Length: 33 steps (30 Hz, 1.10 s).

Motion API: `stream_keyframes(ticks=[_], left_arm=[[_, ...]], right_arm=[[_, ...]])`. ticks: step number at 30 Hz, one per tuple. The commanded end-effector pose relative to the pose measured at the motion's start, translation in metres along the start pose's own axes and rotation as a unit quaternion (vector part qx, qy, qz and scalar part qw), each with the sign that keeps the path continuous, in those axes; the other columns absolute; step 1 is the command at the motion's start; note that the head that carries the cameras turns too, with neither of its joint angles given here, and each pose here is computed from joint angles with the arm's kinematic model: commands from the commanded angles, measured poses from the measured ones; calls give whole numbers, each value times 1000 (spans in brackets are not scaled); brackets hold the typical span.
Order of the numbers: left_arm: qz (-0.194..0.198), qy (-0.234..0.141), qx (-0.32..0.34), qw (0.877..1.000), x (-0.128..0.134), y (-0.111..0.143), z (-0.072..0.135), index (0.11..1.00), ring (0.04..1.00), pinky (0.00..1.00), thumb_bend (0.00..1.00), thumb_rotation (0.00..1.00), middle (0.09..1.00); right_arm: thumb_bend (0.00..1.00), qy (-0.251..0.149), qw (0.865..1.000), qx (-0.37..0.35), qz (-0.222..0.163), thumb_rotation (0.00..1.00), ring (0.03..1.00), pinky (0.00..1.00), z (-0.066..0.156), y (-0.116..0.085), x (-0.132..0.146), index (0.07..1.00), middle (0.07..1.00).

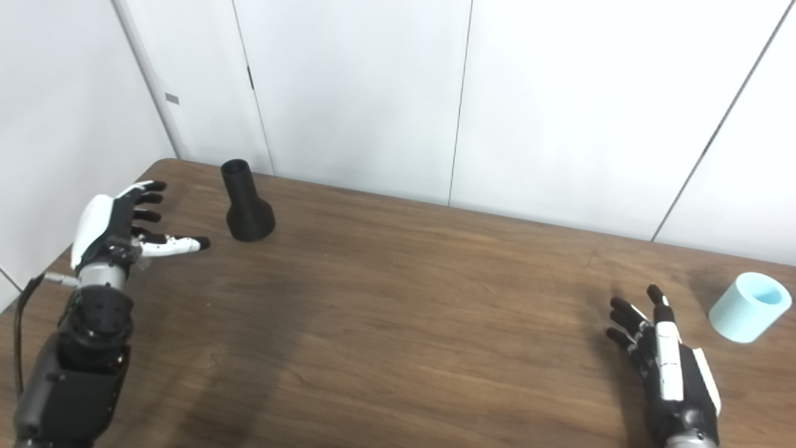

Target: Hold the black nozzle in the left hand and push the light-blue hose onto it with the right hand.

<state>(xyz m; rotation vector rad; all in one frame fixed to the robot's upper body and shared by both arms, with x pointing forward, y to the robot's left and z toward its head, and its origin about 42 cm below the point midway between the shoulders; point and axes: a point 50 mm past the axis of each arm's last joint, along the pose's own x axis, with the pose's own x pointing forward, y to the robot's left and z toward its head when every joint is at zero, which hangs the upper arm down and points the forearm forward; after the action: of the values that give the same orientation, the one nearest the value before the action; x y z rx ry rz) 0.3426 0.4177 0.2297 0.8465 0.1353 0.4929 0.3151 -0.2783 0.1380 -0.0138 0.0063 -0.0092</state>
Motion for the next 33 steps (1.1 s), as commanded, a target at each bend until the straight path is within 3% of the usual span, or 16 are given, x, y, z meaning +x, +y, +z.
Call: stream_keyframes(ticks=[1,6,11,19,33], left_arm=[[6,-22,31,999,16,13,17,857,790,612,1000,189,847],[-33,-14,64,997,32,2,22,903,896,753,1000,233,916],[-58,-18,51,997,48,-10,28,906,906,704,1000,216,940],[-85,-28,91,992,67,-28,40,928,906,725,1000,252,938],[-103,-26,120,987,85,-56,49,904,894,728,1000,220,920]], right_arm=[[373,-14,1000,-5,2,1000,835,768,7,1,-1,983,804],[361,-21,1000,-7,4,1000,830,777,9,3,-3,970,788],[367,-24,1000,-11,4,1000,828,765,9,5,-4,969,780],[366,-22,999,-22,4,1000,823,750,10,6,-7,967,780],[385,-20,1000,-16,7,1000,825,772,9,8,-8,969,769]])
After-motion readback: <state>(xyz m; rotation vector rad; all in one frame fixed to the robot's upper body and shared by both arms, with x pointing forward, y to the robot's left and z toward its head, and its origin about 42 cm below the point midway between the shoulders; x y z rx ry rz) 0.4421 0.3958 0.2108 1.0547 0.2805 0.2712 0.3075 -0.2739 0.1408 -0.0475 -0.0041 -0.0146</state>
